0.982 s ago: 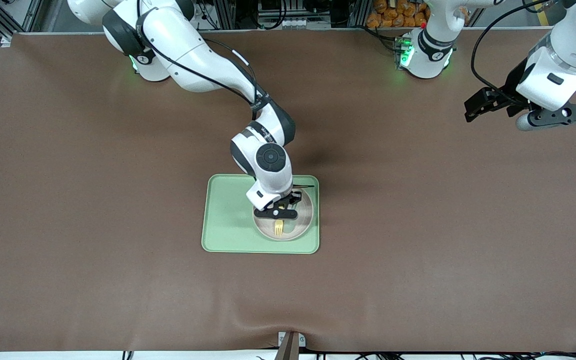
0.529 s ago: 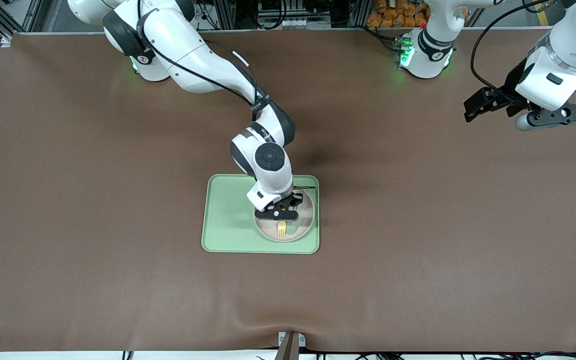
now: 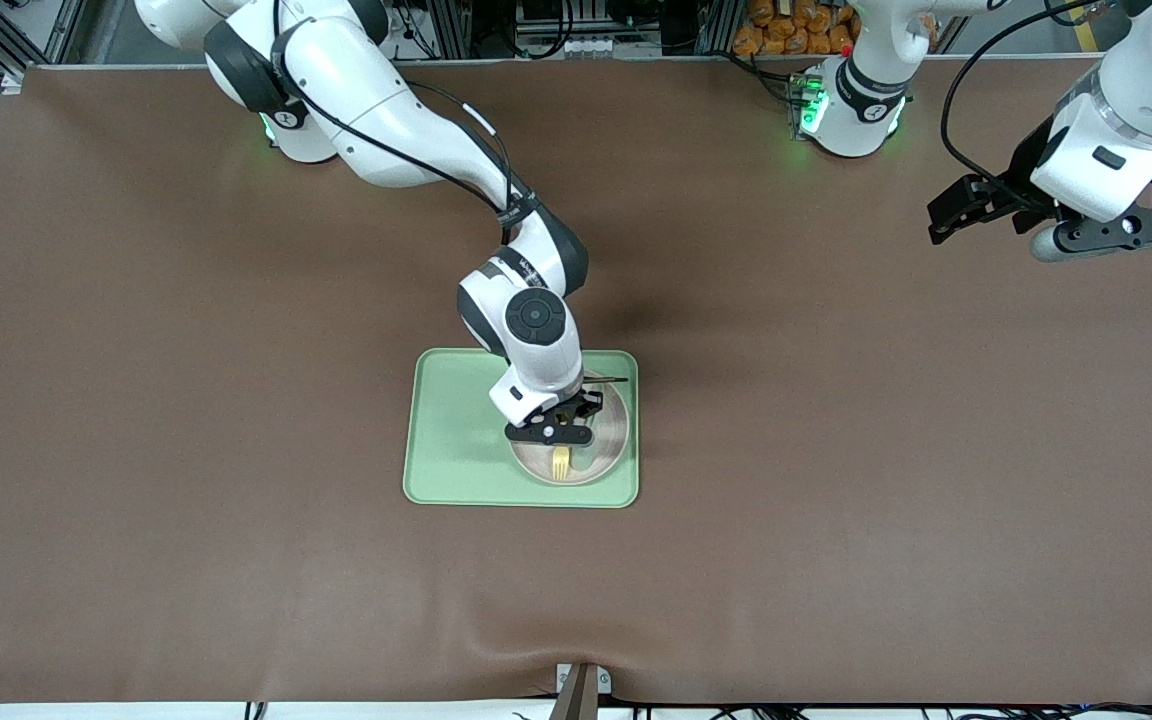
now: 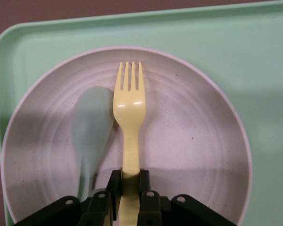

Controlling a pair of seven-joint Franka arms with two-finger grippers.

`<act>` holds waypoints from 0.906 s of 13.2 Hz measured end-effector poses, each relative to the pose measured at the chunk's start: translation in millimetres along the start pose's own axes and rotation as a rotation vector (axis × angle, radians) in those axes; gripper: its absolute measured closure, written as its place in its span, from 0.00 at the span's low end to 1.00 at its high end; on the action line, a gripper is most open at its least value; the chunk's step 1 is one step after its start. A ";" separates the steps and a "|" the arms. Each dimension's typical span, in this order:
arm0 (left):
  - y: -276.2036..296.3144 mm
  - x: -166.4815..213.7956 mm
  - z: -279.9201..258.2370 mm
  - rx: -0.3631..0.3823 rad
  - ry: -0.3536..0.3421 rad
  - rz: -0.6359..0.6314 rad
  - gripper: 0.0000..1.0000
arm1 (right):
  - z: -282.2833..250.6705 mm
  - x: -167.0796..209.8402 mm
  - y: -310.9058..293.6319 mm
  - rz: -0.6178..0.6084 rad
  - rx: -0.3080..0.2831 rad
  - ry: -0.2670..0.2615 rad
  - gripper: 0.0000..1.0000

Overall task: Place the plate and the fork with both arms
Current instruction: 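Lift the yellow fork with the right gripper and carry it beside the plate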

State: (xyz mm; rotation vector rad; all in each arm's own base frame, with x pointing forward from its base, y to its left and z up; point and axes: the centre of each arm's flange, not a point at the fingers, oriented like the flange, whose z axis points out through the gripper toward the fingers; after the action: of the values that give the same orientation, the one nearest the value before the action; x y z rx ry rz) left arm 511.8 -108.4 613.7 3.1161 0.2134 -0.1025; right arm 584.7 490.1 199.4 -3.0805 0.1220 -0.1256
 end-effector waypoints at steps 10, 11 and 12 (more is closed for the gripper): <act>1.7 -0.5 0.0 0.000 0.001 0.003 0.00 | -34.4 15.8 11.2 0.052 -0.020 -0.036 0.80; 2.0 -0.5 -0.1 0.000 0.002 0.004 0.00 | -40.2 21.5 18.2 0.064 -0.029 -0.044 0.80; 2.1 -0.5 -0.1 0.000 0.002 0.004 0.00 | -48.0 29.1 27.6 0.078 -0.039 -0.053 0.80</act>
State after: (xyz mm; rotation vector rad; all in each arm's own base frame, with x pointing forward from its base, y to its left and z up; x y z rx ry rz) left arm 511.6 -110.5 613.9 3.1163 0.2073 -0.0987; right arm 607.5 457.7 247.9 -3.1098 0.2452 -0.0384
